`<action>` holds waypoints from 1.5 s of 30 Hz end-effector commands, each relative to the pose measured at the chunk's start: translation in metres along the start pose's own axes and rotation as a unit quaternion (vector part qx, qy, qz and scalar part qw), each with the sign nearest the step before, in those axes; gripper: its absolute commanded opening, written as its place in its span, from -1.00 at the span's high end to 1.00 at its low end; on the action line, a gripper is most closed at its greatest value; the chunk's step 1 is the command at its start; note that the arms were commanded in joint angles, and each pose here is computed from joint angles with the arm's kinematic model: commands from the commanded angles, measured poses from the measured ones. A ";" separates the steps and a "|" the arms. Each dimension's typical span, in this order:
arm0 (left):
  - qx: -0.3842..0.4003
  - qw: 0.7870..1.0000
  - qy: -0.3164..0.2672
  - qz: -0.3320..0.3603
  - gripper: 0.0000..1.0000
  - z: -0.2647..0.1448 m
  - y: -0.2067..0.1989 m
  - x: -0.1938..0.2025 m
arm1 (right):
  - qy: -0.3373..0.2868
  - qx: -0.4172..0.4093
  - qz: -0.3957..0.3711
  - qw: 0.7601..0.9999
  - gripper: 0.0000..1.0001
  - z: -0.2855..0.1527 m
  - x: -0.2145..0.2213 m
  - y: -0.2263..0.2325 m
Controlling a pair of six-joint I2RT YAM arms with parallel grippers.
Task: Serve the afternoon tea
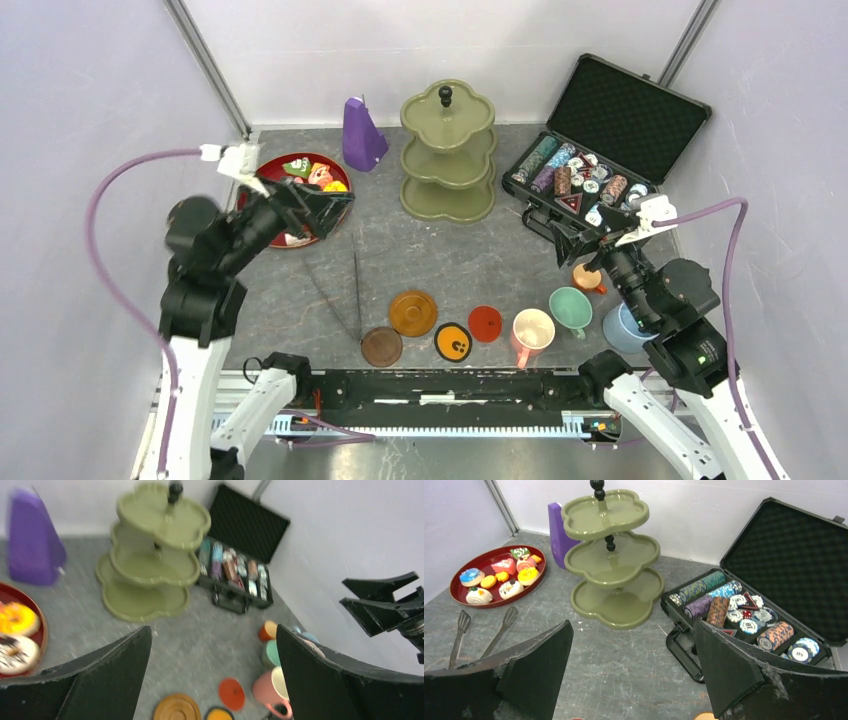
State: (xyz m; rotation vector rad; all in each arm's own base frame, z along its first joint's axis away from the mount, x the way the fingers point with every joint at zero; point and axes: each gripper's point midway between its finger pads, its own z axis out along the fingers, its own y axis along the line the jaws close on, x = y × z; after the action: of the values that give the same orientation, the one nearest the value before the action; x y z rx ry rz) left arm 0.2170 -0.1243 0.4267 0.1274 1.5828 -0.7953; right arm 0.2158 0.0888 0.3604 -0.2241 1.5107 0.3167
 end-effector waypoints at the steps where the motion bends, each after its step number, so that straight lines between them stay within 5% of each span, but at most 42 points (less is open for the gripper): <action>1: 0.040 0.975 0.184 -0.113 -1.00 0.023 0.002 0.075 | -0.004 0.016 -0.005 1.000 -0.96 -0.003 0.008 -0.007; 6: -0.030 0.946 0.320 -0.037 -1.00 0.023 0.010 0.153 | -0.013 -0.027 -0.030 0.999 -0.96 -0.005 0.014 0.005; 9: -0.105 0.933 0.344 0.015 -1.00 0.022 0.020 0.183 | -0.004 -0.029 -0.036 0.999 -0.96 -0.005 0.022 0.005; 12: -0.290 0.912 0.277 0.084 -1.00 0.013 0.062 0.189 | 0.012 -0.027 -0.040 0.999 -0.96 -0.005 0.033 0.004; 17: -0.426 0.893 0.122 0.083 -1.00 -0.007 0.092 0.198 | 0.023 -0.025 -0.038 0.999 -0.96 -0.010 0.039 0.003; 25: -0.453 0.888 0.067 -0.029 -1.00 -0.022 0.120 0.244 | 0.007 -0.021 -0.035 0.999 -0.96 -0.020 0.033 0.000; 45: -0.496 0.867 0.048 0.020 -1.00 -0.040 0.181 0.332 | 0.002 -0.039 -0.018 0.999 -0.96 -0.009 0.062 0.008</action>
State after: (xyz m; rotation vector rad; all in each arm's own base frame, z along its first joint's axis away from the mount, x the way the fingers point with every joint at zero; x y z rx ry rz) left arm 0.1965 -0.0829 0.0456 -0.4607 2.0288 0.1983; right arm 0.2044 0.0940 0.2978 -0.3315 1.5385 0.3195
